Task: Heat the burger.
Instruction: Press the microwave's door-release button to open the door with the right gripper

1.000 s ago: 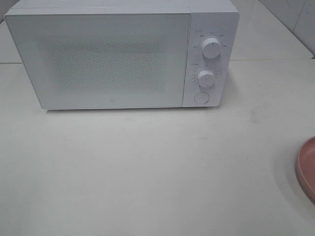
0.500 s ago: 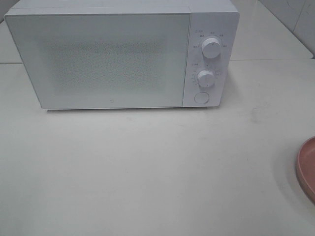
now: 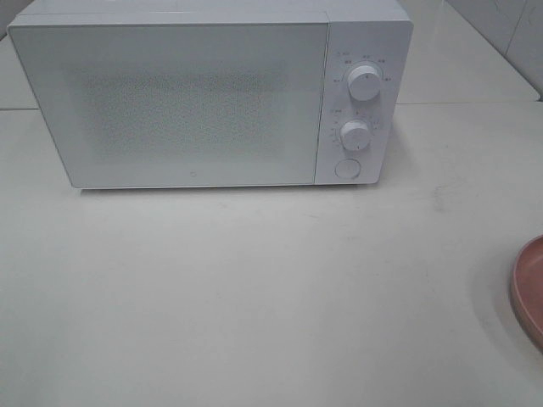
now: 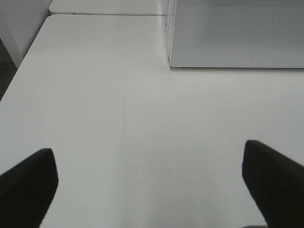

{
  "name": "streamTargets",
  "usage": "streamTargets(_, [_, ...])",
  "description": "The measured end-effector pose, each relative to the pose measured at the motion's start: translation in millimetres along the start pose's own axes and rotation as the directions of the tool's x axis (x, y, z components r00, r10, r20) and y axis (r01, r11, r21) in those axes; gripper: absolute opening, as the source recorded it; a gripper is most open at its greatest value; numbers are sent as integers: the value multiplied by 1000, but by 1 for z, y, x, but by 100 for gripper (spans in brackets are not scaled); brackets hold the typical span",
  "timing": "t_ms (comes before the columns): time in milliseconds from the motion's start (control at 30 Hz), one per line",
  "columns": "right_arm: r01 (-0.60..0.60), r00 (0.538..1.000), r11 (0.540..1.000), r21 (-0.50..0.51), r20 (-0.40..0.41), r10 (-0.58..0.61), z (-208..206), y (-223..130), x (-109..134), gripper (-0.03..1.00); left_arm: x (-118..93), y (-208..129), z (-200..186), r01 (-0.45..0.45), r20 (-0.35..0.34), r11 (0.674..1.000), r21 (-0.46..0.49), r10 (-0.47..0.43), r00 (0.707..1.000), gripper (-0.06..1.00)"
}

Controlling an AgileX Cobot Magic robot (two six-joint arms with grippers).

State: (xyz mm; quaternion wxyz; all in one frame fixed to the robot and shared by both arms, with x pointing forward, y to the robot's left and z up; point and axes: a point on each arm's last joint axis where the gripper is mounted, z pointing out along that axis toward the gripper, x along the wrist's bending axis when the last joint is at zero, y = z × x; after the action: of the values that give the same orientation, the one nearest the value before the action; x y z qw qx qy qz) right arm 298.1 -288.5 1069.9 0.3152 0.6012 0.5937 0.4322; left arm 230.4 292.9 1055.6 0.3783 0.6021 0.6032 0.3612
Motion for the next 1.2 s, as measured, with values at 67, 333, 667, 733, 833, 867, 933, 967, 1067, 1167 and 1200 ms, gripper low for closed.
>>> streamTargets(67, [-1,1000,1000,-3,0,1,3,1,0,75,0,0,0,0,0,1000,0,0,1000,98])
streamTargets(333, [-6,1000,1000,-2,7,6,24,8,-1,75,0,0,0,0,0,1000,0,0,1000,98])
streamTargets(667, [-12,1000,1000,-11,16,12,55,19,-1,75,0,0,0,0,0,1000,0,0,1000,98])
streamTargets(733, [-13,1000,1000,-17,18,13,65,23,-2,75,0,0,0,0,0,1000,0,0,1000,98])
streamTargets(833, [-14,1000,1000,-15,22,14,75,24,-2,75,0,0,0,0,0,1000,0,0,1000,98])
streamTargets(867, [-14,1000,1000,-15,22,14,75,24,-2,75,0,0,0,0,0,1000,0,0,1000,98])
streamTargets(933, [-15,1000,1000,-9,26,15,86,25,-3,75,0,0,0,0,0,1000,0,0,1000,98])
streamTargets(967, [-15,1000,1000,-9,26,15,86,25,-3,75,0,0,0,0,0,1000,0,0,1000,98])
streamTargets(1067, [-14,999,1000,-13,31,15,100,27,-4,75,0,0,0,0,0,1000,0,0,1000,98])
streamTargets(1167, [-11,999,999,-33,32,12,110,29,-4,75,0,0,0,0,0,1000,0,0,1000,98])
streamTargets(1200, [-5,999,999,-42,34,6,113,30,-5,75,0,0,0,0,0,1000,0,0,1000,98])
